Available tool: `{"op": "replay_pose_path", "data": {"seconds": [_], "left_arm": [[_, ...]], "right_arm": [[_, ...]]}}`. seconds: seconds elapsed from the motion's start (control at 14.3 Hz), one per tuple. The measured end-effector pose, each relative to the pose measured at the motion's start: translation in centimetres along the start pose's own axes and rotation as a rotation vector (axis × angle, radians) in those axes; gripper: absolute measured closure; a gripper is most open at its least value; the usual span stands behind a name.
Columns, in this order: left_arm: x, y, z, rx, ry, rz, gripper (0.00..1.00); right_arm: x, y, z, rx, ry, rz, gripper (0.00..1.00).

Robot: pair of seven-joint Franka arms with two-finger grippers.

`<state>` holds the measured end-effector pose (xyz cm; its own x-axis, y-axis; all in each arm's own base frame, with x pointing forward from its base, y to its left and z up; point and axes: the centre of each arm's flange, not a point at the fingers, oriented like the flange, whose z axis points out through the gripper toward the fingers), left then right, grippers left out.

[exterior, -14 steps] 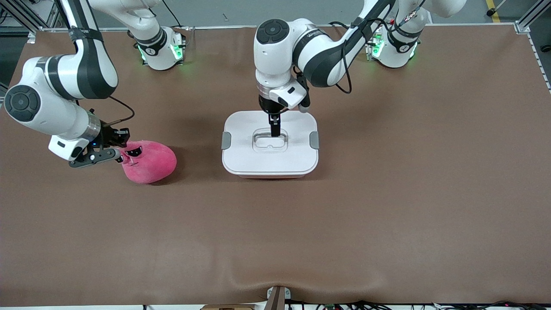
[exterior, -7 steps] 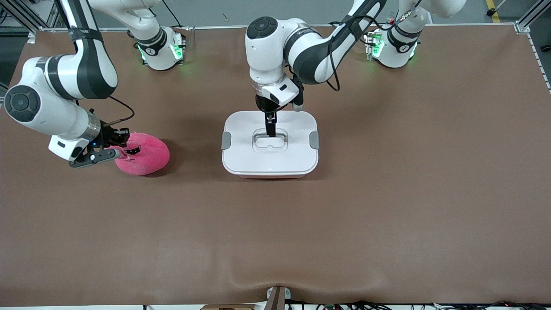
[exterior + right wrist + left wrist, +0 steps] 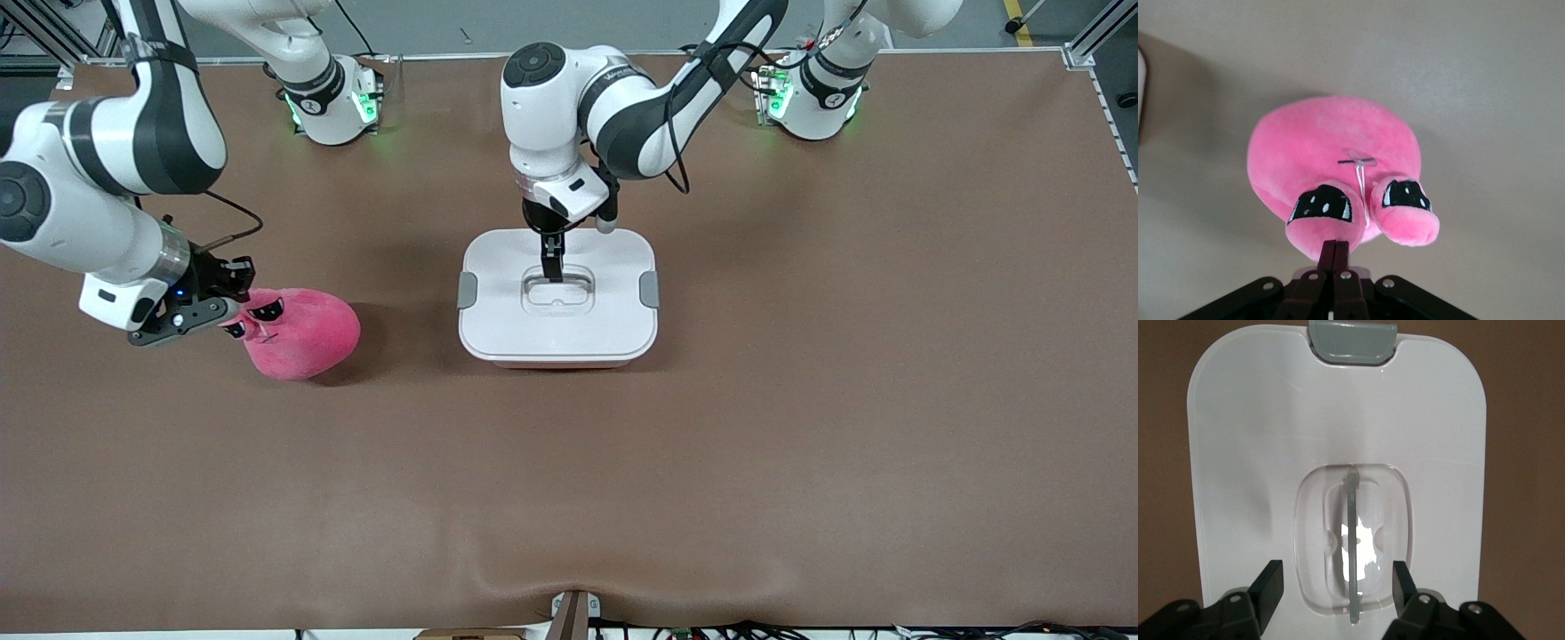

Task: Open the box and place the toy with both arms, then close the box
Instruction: 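Close the left gripper on the lid handle while the right gripper lifts the plush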

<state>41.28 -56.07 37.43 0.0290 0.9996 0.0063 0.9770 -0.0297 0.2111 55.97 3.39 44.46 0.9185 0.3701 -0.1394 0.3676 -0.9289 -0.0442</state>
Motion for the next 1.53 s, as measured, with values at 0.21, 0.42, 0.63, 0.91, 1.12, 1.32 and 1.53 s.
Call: {"op": "replay_pose_path", "data": {"seconds": [0.21, 0.42, 0.63, 0.91, 1.12, 1.32, 1.53], "left_arm": [[-0.3, 0.2, 0.0, -0.015, -0.030, -0.004, 0.29], [-0.4, 0.2, 0.9, -0.011, -0.029, -0.006, 0.30], [-0.3, 0.3, 1.4, -0.007, -0.025, -0.007, 0.29], [-0.2, 0.5, 2.4, -0.004, -0.024, -0.011, 0.33], [-0.1, 0.6, 3.2, -0.001, -0.021, -0.014, 0.38], [0.0, 0.9, 3.1, -0.005, -0.026, -0.017, 0.51], [0.0, 0.9, 3.1, -0.005, -0.026, -0.017, 0.60]], "right_arm": [[0.0, -0.3, -1.4, -0.002, 0.004, -0.066, 0.99], [0.2, -0.3, -2.4, -0.010, 0.021, -0.153, 0.99], [0.3, -0.4, -2.7, -0.013, 0.027, -0.219, 0.99], [0.9, -2.2, -2.8, -0.018, 0.027, -0.297, 0.99], [1.1, -2.7, -2.9, -0.023, 0.032, -0.361, 0.99], [1.1, -2.6, -2.9, -0.025, 0.034, -0.404, 0.99], [1.1, -2.6, -2.9, -0.025, 0.034, -0.413, 0.99]]}}
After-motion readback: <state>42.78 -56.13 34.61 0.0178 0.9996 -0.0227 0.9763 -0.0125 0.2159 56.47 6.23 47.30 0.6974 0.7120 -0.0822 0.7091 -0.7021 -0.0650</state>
